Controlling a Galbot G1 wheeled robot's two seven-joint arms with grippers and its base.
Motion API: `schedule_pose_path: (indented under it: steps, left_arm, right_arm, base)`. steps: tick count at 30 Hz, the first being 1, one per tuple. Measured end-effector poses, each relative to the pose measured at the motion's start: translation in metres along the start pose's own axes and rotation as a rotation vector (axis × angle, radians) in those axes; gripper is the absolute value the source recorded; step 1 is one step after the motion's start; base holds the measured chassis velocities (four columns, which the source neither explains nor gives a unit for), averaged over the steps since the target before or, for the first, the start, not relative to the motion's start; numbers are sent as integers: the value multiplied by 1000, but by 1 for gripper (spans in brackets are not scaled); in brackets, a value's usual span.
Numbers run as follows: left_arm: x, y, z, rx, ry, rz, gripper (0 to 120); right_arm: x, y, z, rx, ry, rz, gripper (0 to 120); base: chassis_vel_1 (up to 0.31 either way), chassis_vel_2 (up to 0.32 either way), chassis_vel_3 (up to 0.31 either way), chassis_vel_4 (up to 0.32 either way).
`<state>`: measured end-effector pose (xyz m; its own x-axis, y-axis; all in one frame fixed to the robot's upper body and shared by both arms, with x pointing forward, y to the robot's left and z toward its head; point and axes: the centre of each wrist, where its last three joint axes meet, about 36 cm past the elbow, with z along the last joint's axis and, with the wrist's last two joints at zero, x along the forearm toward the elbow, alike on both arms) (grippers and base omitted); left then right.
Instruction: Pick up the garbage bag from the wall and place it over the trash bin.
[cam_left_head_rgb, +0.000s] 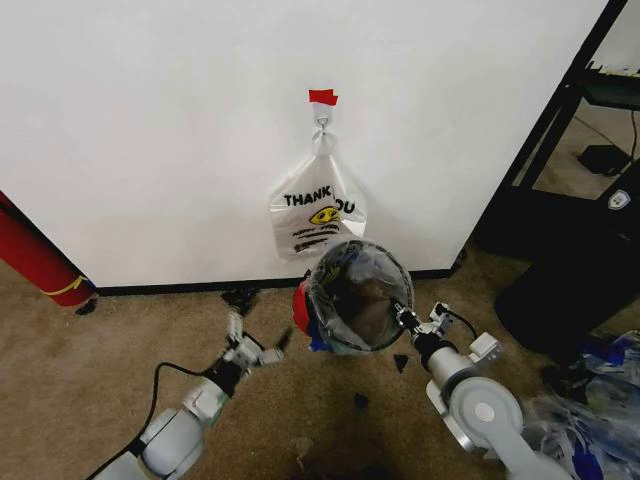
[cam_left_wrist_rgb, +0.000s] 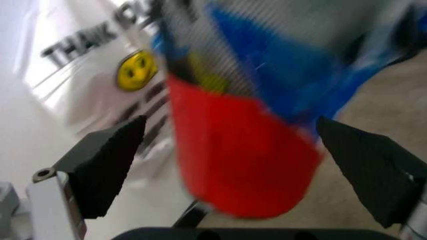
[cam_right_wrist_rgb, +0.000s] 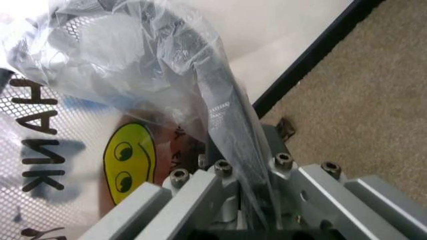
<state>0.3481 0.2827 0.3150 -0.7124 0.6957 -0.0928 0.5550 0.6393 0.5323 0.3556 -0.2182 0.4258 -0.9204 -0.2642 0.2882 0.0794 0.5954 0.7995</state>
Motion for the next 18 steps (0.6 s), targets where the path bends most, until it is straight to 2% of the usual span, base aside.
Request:
schedule_pose_path:
  steps: [2,4,7,9,10,12,15,18]
  left_arm:
    - [-1,-2,2,4,-7,3,100]
    - [-1,0,9,-32,13,-2,100]
    - [6,22,27,-186,119,-32,100]
    - [18,45,46,-295,197,-57,100]
    - [18,45,46,-295,197,-57,100]
    - [33,67,64,-364,265,-83,100]
    - [47,80,76,-393,326,-136,100]
    - [49,79,76,-397,340,-169,100]
  right_arm:
    - [0,0,4,7,6,-2,0]
    - [2,2,10,14,23,4,0]
    - [5,12,13,26,65,48,0]
    - [6,21,13,44,108,112,0]
    - [6,21,13,44,108,112,0]
    - [7,27,12,65,135,177,0]
    - [5,31,11,96,158,265,0]
    - [2,30,12,116,159,311,0]
  base:
    - [0,0,0,0]
    - [0,0,0,0]
    - [0,0,0,0]
    - [0,0,0,0]
    - [0,0,0,0]
    - [0,0,0,0]
    - [0,0,0,0]
    - [0,0,0,0]
